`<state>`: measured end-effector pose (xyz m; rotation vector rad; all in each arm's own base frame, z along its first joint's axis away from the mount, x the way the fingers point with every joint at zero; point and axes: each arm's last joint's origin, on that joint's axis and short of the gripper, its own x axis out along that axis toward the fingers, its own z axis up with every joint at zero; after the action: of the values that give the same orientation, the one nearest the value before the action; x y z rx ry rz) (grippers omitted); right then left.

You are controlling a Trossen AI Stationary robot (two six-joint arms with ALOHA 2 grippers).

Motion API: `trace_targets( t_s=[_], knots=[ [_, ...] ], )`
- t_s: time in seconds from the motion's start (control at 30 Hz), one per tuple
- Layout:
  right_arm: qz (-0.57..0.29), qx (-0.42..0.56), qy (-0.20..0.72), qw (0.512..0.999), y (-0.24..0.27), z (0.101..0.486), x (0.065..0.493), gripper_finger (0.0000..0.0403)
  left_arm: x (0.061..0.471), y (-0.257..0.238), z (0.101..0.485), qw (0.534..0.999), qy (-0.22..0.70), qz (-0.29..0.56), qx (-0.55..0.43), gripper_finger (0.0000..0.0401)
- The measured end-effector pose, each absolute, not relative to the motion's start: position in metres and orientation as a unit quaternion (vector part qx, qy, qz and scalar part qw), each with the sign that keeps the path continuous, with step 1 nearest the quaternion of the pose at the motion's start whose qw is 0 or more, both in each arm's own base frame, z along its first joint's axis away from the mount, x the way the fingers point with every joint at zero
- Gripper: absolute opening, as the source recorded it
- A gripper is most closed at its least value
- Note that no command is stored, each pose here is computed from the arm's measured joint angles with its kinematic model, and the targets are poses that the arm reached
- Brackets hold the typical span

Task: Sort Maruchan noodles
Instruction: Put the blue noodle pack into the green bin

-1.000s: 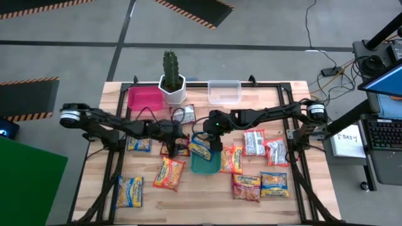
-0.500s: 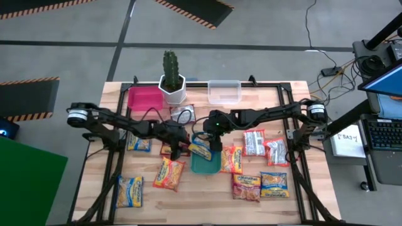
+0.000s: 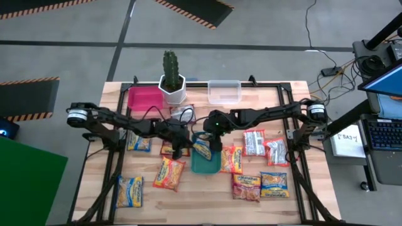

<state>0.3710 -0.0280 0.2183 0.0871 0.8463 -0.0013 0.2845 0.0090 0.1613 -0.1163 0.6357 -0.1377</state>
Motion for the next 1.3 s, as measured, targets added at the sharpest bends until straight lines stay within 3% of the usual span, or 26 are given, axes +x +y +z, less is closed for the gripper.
trace_targets(
  t_s=[0.43,0.9,1.1,1.3],
  knots=[
    [0.044,-0.024,0.437,0.898,-0.032,0.246,0.373,0.0208,0.300,0.012,0.185,0.944,0.322,-0.062,0.036,0.0002],
    [0.081,-0.062,0.406,0.908,-0.035,0.248,0.376,0.0206,0.308,0.016,0.199,0.936,0.310,-0.061,0.155,0.0001],
    [0.077,-0.057,0.401,0.911,-0.035,0.245,0.377,0.0183,0.310,0.020,0.204,0.928,0.316,0.006,0.198,0.0001],
    [0.063,-0.038,0.409,0.909,-0.038,0.230,0.385,0.0147,0.309,0.021,0.203,0.923,0.322,0.010,0.209,0.0001]
  ],
)
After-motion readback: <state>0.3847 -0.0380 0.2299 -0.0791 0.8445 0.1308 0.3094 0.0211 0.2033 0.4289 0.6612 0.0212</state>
